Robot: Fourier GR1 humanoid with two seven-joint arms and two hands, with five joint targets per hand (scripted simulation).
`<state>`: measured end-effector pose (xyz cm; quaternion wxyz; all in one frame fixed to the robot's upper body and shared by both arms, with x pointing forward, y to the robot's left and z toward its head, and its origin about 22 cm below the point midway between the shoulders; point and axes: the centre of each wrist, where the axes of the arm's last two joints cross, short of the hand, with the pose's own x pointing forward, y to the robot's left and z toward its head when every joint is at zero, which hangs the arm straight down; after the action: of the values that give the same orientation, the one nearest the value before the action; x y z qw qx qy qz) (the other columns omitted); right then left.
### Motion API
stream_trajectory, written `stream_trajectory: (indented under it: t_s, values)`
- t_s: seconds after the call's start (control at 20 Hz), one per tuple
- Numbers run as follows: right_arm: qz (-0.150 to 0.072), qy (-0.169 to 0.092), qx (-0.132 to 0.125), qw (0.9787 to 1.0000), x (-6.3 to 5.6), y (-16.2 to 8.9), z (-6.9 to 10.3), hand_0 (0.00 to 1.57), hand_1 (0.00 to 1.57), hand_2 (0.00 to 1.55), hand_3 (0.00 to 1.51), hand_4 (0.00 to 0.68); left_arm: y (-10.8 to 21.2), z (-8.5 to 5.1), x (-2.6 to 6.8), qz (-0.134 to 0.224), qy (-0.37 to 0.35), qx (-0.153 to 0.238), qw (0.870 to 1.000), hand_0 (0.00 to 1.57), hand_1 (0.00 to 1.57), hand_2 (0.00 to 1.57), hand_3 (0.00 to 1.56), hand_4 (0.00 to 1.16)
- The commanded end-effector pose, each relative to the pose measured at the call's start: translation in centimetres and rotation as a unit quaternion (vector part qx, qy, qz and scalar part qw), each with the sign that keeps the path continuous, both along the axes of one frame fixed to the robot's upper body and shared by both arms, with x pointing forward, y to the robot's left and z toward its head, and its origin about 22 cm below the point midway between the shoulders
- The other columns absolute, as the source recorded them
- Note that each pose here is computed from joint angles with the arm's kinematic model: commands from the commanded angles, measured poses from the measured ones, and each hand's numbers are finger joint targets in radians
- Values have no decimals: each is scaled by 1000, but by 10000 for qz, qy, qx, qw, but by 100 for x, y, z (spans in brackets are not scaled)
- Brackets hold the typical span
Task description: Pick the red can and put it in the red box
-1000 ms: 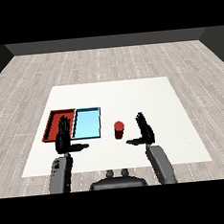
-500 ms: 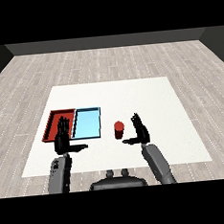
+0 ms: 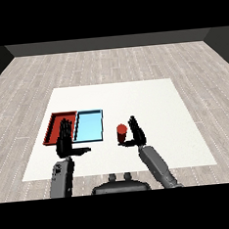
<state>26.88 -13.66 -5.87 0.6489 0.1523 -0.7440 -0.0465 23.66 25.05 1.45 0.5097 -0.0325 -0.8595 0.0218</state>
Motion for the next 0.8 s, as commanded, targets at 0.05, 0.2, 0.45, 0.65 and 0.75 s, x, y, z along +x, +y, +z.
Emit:
stream_trajectory:
  t_s: [0.05, 0.2, 0.45, 0.65, 0.75]
  values:
    - [105, 159, 3, 9998, -128, 227, -2, 0, 0, 0, 0, 0, 93, -14, -25, -180, 3, -74, 9998, 0, 0, 0, 0, 0]
    - [-1, 55, 119, 9999, 181, -9, 10, 0, 0, 0, 0, 0, 2, 37, 39, -76, -126, -61, 9999, 0, 0, 0, 0, 0]
    - [-26, 273, -60, 9996, -3, -50, 53, 0, 0, 0, 0, 0, 8, 102, -26, -111, -1, -32, 9999, 0, 0, 0, 0, 0]
    - [-18, 194, -96, 9998, 56, 123, -133, 0, 0, 0, 0, 0, 0, -33, 186, -60, -109, -16, 9999, 0, 0, 0, 0, 0]
    - [-12, 246, -103, 9996, 232, 197, -76, 0, 0, 0, 0, 0, 9, 60, 58, -96, -102, -15, 9999, 0, 0, 0, 0, 0]
